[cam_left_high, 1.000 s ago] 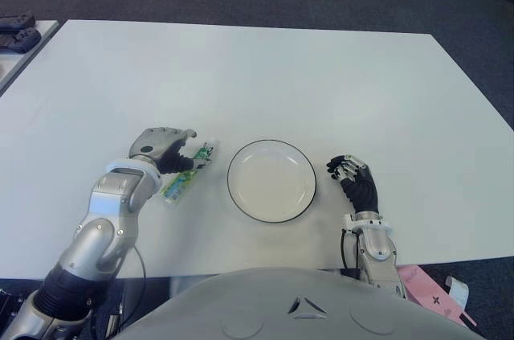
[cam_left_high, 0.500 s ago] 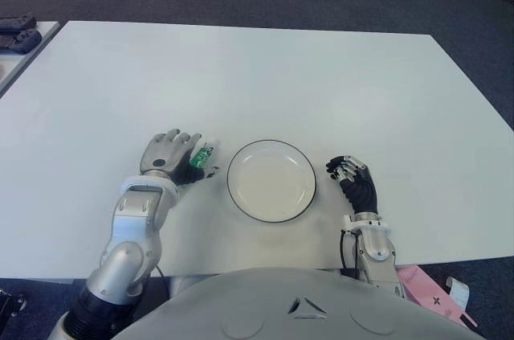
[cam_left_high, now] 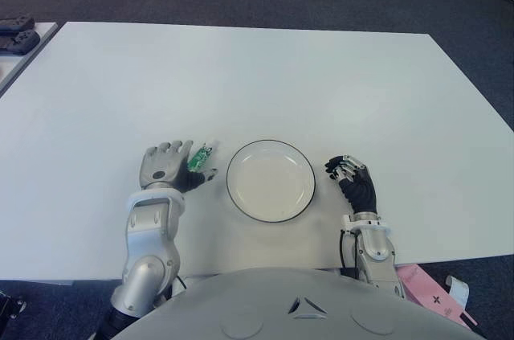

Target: Put the toothpaste on the table into the plate.

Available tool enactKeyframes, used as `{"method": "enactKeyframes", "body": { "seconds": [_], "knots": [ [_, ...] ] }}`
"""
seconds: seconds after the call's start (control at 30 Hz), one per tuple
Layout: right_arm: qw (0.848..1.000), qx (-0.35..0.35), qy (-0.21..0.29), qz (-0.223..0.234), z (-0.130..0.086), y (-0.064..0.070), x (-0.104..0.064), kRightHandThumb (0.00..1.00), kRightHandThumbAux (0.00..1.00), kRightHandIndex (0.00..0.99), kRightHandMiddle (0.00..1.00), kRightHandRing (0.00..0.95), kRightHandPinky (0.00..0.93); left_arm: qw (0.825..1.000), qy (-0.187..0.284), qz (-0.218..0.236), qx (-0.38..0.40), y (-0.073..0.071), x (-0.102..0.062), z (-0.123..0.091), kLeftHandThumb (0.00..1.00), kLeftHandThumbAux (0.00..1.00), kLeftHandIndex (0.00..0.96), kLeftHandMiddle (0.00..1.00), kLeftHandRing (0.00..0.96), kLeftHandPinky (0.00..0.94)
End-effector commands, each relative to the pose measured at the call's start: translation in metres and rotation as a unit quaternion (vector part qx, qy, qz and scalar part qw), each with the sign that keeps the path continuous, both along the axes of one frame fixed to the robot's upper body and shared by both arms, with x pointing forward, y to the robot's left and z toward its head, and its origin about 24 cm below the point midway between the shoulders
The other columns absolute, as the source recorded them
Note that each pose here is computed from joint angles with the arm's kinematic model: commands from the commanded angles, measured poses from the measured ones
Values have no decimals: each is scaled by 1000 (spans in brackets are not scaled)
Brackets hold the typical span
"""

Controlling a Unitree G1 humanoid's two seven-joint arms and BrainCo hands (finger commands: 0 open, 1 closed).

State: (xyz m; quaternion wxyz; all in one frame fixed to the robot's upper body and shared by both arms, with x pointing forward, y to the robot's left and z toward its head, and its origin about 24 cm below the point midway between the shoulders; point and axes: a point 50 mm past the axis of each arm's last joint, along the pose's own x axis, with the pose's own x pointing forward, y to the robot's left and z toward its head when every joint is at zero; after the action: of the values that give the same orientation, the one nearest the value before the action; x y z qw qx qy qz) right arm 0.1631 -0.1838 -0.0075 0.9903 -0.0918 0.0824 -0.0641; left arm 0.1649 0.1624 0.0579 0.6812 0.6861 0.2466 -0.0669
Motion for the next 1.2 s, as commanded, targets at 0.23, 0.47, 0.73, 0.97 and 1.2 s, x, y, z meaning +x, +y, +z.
{"method": "enactKeyframes", "body": {
  "seconds": [0.23, 0.47, 0.73, 0.97, 1.2],
  "knots": [
    [1000, 9, 18, 7, -8, -4, -5, 706, 728, 424, 490, 475, 472, 997, 33, 69, -21, -6, -16, -18, 115, 235, 0, 109, 71, 56],
    [1000, 6, 13, 15, -9, -8, -5, 705, 728, 425, 489, 477, 476, 991, 23, 126, -34, -12, -22, -29, 149, 247, 0, 96, 65, 79],
    [1000, 4, 13, 13, -10, -13, -5, 704, 728, 424, 487, 477, 478, 984, 8, 177, -25, -17, -27, -52, 242, 284, 0, 95, 60, 88],
    [1000, -2, 18, 11, -10, -16, -4, 703, 727, 424, 486, 479, 486, 974, -10, 223, -31, -17, -29, -67, 373, 315, 0, 97, 51, 133],
    [1000, -1, 15, 14, -9, -18, -3, 704, 727, 424, 486, 479, 487, 965, -30, 256, -47, -21, -29, -75, 454, 335, 0, 139, 76, 182]
  ]
}}
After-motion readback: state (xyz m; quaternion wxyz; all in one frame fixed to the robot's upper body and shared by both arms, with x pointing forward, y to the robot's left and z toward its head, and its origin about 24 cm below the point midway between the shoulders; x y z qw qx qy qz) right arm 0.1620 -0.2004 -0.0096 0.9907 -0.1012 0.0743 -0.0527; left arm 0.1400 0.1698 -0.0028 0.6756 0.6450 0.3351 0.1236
